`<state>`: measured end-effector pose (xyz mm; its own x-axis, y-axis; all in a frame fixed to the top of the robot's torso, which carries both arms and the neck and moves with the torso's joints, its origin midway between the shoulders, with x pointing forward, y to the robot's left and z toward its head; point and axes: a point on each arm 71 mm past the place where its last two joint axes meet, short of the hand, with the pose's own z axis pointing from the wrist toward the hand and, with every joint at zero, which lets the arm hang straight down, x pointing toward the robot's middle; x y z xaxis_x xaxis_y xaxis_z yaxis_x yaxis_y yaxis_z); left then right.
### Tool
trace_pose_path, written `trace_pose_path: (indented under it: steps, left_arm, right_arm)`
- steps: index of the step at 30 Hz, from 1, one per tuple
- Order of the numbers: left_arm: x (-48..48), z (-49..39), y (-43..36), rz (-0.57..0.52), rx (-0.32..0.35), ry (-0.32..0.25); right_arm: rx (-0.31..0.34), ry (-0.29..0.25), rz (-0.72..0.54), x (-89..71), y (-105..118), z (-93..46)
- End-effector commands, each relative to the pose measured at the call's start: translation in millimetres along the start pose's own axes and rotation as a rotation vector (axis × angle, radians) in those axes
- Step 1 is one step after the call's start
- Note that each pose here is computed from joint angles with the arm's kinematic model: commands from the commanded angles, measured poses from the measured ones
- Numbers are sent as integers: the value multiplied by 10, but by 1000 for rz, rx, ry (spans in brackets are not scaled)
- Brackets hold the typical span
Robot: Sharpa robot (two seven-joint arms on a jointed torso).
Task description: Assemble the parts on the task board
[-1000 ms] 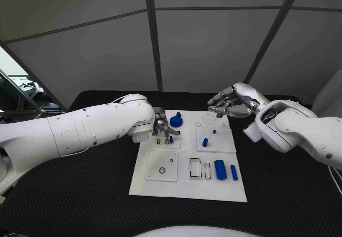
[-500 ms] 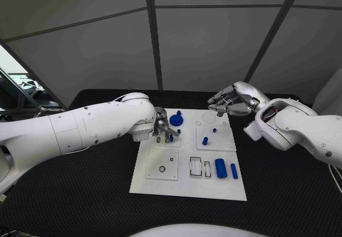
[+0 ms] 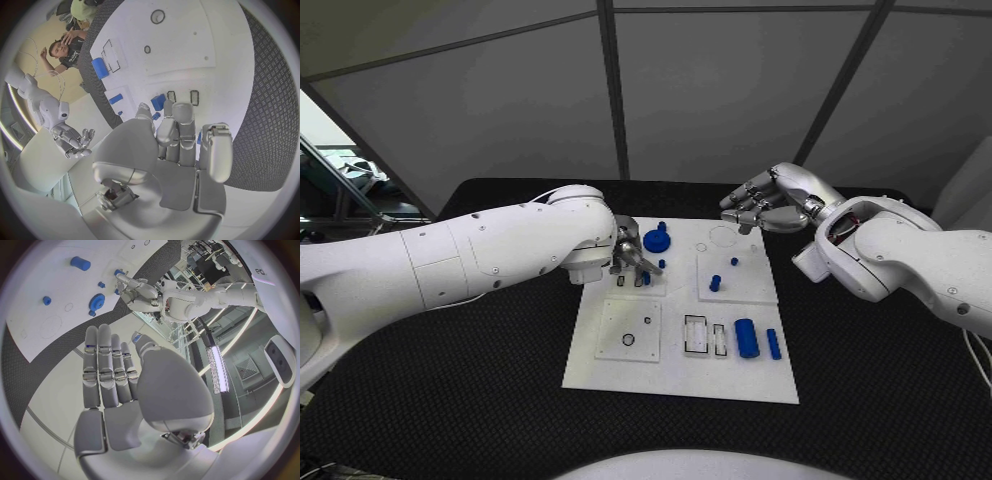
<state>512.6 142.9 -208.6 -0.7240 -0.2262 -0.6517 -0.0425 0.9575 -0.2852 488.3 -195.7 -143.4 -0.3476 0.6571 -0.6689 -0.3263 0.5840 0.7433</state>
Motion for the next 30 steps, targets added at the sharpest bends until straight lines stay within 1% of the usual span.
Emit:
trace_pose_path:
  steps: [1, 8, 18, 26, 30]
  left_arm:
    - [3, -2, -18, 16, 2, 10]
    - [11, 1, -37, 23, 8, 17]
    - [12, 3, -44, 24, 20, 21]
    - [21, -10, -51, -21, 53, 32]
    - [20, -33, -14, -71, 60, 34]
  right_arm:
    - [-7, 8, -5, 0, 19, 7]
    - [-7, 9, -6, 3, 20, 10]
    - [-6, 15, -5, 11, 22, 14]
    - [-4, 22, -5, 19, 22, 19]
    - [-3, 22, -5, 18, 19, 20]
